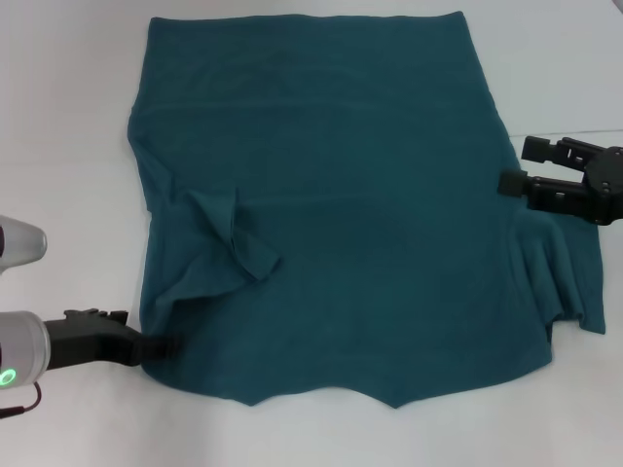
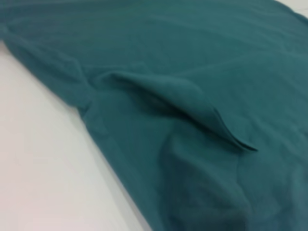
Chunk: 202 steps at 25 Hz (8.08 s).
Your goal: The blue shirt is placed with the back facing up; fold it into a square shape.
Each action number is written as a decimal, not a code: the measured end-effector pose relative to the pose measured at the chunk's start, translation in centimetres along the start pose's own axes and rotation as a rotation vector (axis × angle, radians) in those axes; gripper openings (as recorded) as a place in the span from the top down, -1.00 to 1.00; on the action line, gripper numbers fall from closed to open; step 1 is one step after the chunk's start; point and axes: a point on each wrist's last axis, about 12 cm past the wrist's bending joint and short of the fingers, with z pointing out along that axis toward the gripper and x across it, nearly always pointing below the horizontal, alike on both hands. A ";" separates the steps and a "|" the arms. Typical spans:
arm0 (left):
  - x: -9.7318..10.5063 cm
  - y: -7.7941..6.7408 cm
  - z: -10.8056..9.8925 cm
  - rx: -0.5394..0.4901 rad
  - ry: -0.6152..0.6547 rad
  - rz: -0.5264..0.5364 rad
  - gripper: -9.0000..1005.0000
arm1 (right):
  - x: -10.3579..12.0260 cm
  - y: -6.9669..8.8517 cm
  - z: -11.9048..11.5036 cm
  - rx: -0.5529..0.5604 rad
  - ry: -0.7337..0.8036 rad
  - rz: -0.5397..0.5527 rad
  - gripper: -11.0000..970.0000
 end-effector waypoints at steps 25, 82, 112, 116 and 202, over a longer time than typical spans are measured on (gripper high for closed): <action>0.7 0.1 0.8 -0.005 -0.022 -0.078 0.32 | 0.6 0.4 0.1 -0.002 -0.010 0.014 -0.72; 8.3 2.8 -7.1 0.216 -0.294 -0.377 0.20 | -0.4 0.5 1.9 -0.048 0.021 -0.005 -0.70; 3.5 3.1 -6.7 0.231 -0.424 0.102 -0.80 | -5.6 4.9 18.2 -0.061 0.640 0.169 -0.69; 4.4 3.1 -6.8 0.214 -0.420 0.135 -0.80 | -5.8 6.7 21.3 -0.027 0.706 0.193 -0.69; -6.0 -1.6 3.3 0.038 -0.094 0.106 -0.70 | 2.0 0.5 -5.9 0.105 0.143 0.094 -0.58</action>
